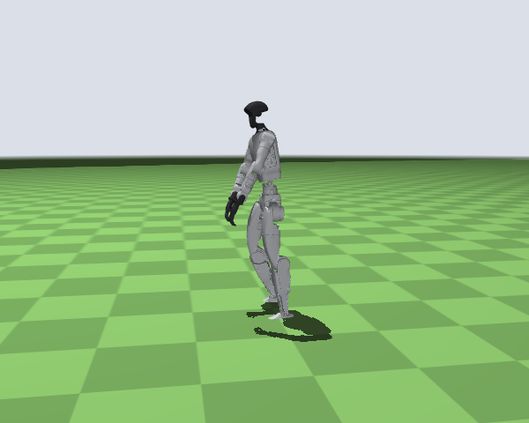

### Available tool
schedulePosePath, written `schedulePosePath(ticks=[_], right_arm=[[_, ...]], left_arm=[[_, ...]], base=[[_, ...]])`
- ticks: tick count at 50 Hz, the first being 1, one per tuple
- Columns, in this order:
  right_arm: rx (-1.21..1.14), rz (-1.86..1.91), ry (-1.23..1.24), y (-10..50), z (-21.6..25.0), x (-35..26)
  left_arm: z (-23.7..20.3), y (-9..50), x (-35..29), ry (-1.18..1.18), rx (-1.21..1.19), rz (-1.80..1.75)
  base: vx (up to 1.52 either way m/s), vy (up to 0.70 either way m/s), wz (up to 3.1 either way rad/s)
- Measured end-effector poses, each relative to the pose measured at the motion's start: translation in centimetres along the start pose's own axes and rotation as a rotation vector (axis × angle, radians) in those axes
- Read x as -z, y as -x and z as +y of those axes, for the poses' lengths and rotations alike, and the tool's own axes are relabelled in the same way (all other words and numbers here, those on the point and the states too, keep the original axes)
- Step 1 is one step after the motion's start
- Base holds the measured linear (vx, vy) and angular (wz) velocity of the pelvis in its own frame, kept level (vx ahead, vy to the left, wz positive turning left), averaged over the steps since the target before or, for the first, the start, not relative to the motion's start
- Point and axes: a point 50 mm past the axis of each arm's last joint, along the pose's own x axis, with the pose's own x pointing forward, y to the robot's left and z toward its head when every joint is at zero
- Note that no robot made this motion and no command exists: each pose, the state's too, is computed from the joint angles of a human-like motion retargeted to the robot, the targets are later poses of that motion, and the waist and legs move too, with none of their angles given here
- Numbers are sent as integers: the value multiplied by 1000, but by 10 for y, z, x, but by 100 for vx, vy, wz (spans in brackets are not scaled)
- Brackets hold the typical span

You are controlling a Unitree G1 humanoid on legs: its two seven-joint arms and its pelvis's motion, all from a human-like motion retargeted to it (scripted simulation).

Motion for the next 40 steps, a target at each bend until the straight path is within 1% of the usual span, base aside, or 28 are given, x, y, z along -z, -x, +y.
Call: schedulePosePath(ticks=[16,29,40], right_arm=[[-112,-1,76,6,13,4],[-202,23,148,9,15,9],[-248,25,175,8,15,6]], left_arm=[[20,2,-4,-108,-49,-31],[41,-2,-39,-212,-70,-120],[37,-4,-59,-249,-29,-167]], base=[[3,1,47],[2,2,44],[1,3,45]])
